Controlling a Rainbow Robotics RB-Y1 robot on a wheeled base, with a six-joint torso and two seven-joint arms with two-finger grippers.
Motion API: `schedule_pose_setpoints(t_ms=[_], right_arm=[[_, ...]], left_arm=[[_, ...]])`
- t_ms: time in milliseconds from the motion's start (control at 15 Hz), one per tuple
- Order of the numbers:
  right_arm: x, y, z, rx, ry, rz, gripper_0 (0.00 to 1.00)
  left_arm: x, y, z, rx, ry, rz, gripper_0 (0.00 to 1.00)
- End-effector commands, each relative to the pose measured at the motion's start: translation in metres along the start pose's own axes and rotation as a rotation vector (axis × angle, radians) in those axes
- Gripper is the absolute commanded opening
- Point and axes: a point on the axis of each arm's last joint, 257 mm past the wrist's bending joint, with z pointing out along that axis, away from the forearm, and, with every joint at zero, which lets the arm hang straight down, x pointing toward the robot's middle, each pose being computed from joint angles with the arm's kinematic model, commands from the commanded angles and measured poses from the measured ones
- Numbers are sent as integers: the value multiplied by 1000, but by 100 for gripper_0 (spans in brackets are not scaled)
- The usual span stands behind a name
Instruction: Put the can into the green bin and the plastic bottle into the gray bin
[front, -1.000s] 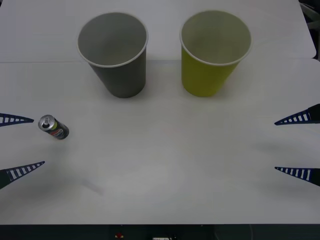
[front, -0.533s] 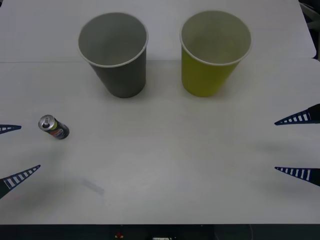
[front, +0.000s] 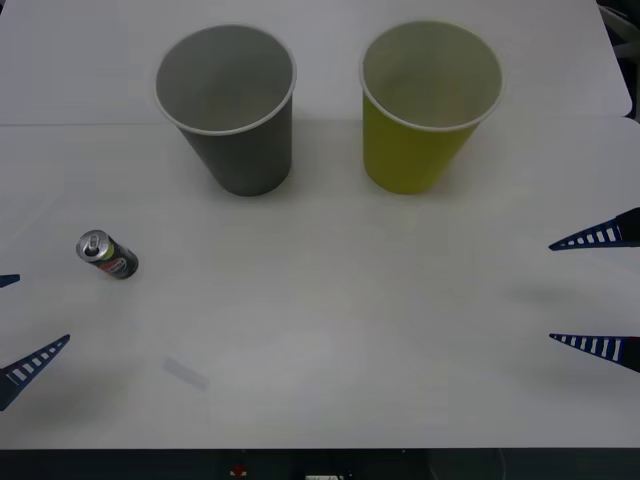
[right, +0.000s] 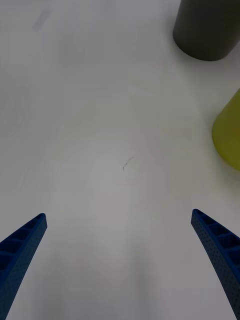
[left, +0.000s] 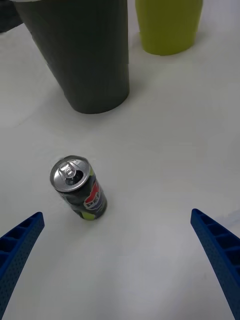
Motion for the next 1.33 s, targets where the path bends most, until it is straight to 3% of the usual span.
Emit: schedule_pose_setpoints(t_ms=[67, 200, 400, 800, 1067, 1333], right_arm=[[0, 0, 0, 0, 0, 0, 100], [0, 0, 0, 0, 0, 0, 100], [0, 0, 0, 0, 0, 0, 100], [0, 0, 0, 0, 0, 0, 100], [0, 0, 0, 0, 0, 0, 100], [0, 0, 0, 0, 0, 0, 100]], left_arm=[[14, 4, -1, -9, -25, -71, 100], [27, 9, -3, -11, -59, -128, 100], [48, 22, 2, -71, -103, -135, 100], [65, 26, 28, -161, -176, -189, 100], [70, 31, 48, -211, -191, -218, 100], [72, 30, 66, -237, -196, -283, 100]])
